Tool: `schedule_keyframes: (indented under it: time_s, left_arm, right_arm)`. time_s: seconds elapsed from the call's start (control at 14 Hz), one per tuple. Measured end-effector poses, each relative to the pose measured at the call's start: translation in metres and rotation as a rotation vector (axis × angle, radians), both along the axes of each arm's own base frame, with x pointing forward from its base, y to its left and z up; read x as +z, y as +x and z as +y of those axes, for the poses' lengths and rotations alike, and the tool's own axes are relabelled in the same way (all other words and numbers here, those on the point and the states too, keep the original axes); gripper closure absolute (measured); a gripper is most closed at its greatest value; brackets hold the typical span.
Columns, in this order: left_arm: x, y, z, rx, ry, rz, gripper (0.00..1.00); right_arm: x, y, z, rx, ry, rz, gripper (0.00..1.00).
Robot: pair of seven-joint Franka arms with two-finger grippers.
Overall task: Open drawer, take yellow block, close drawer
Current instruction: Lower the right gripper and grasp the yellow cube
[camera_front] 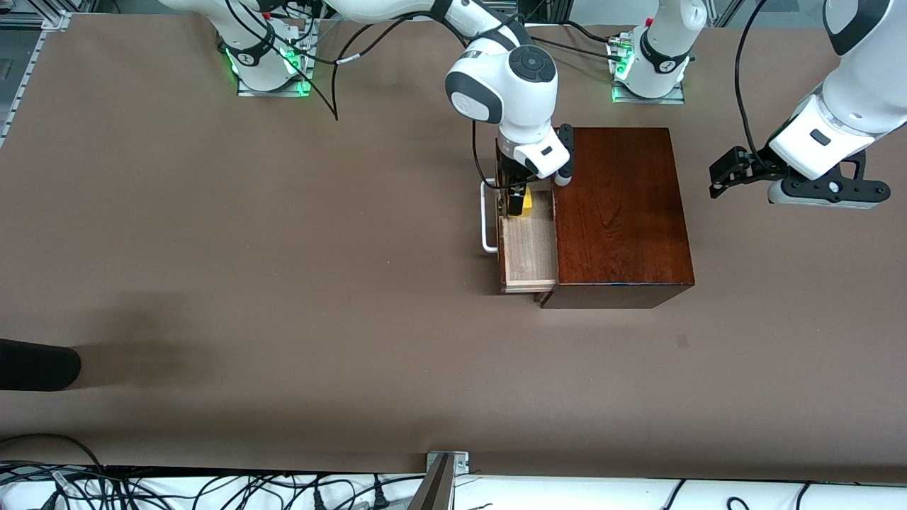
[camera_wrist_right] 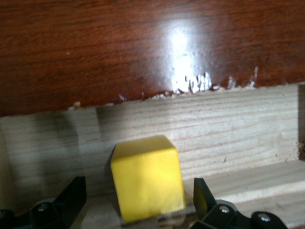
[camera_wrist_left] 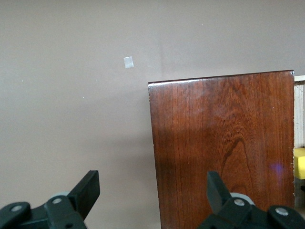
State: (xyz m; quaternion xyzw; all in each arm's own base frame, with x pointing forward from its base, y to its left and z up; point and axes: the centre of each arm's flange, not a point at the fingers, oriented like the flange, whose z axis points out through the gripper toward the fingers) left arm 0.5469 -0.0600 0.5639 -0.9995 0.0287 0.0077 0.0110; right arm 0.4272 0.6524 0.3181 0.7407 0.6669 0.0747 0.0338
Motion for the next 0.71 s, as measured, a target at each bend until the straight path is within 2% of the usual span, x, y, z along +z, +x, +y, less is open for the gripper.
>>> schedule_keyframes:
  time_s: [0.07, 0.14, 0.36, 0.71]
  left_arm:
    - [0.0000, 0.0000, 0.0000, 0.000, 0.000, 0.000, 0.00]
    - [0.0000, 0.0000, 0.0000, 0.000, 0.000, 0.000, 0.00]
    - [0.0000, -0.0001, 0.0000, 0.000, 0.000, 0.001, 0.00]
    - [-0.0001, -0.0002, 0.0000, 0.000, 0.000, 0.001, 0.00]
  right_arm:
    - [-0.0044, 0.0002, 0.0007, 0.001, 0.002, 0.000, 0.00]
    - [-0.0081, 0.0003, 0.0009, 0.001, 0.001, 0.001, 0.07]
    - [-0.0116, 0.0015, 0.0009, 0.001, 0.001, 0.000, 0.43]
    - [-0.0056, 0.0049, 0.0008, -0.003, 0.006, -0.009, 0.44]
